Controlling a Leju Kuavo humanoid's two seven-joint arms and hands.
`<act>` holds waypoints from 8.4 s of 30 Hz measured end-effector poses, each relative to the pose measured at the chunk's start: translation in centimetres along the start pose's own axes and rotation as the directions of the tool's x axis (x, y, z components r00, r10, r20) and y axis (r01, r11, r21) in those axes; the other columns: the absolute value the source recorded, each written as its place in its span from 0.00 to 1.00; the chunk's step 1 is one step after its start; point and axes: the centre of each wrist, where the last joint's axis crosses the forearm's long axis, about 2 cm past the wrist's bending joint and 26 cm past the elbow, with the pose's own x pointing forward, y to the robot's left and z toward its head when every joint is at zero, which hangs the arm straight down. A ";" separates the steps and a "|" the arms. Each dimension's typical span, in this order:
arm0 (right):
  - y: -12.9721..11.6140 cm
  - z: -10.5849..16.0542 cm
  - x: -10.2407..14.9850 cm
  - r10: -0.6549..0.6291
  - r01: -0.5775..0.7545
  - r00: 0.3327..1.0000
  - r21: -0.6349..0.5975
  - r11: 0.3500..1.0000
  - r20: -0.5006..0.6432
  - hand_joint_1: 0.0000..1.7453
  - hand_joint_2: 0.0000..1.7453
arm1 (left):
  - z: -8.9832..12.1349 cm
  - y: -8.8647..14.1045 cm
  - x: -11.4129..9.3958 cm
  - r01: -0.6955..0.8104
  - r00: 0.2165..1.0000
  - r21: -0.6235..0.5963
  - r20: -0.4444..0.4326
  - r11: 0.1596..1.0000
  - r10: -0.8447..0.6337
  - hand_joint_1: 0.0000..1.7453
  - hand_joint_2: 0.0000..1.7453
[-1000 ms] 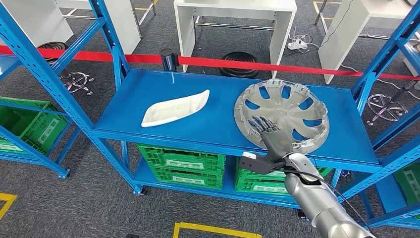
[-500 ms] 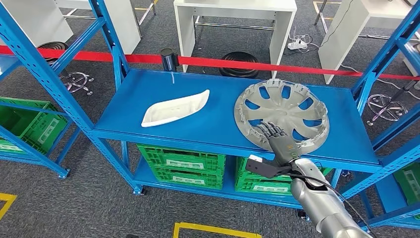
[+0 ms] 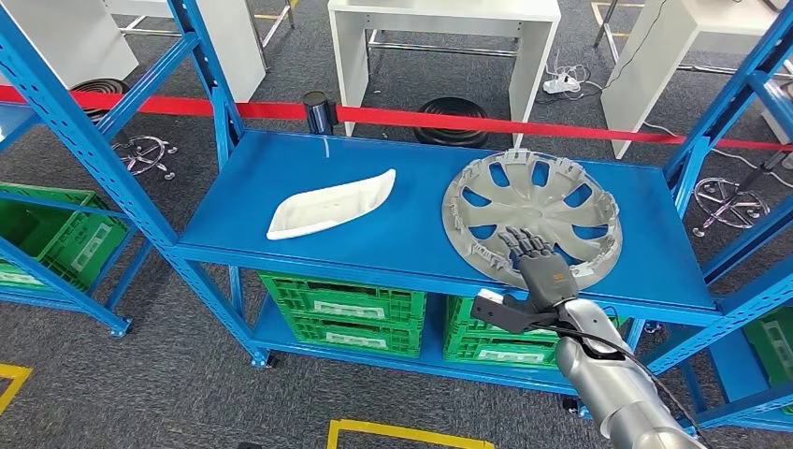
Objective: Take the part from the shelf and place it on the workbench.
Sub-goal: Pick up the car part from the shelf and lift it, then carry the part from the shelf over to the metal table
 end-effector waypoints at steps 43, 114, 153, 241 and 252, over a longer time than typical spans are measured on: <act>-3.0 1.2 2.1 -0.501 0.611 0.776 -0.258 0.749 0.383 1.00 1.00 | 0.0 0.0 0.0 -0.009 0.999 -0.010 0.032 1.000 0.010 0.00 0.00; -1.4 6.4 10.2 -0.828 0.857 -0.265 0.514 0.032 0.493 1.00 1.00 | 0.0 -0.5 0.7 -0.009 0.994 0.037 0.111 0.999 0.004 0.00 1.00; -1.7 5.8 13.2 -0.814 0.822 -0.310 0.569 0.031 0.491 1.00 1.00 | -0.1 -0.2 0.7 -0.031 0.996 0.014 0.088 0.999 0.030 0.00 1.00; -1.8 4.0 14.5 -0.835 0.757 -0.320 0.651 0.058 0.447 1.00 1.00 | 0.1 0.0 -0.2 -0.020 0.997 0.038 0.081 0.999 0.017 0.00 1.00; -1.6 4.2 14.4 -0.840 0.765 -0.309 0.641 0.059 0.446 1.00 1.00 | 0.0 0.1 -0.2 -0.016 0.997 0.038 0.082 0.999 0.013 0.00 1.00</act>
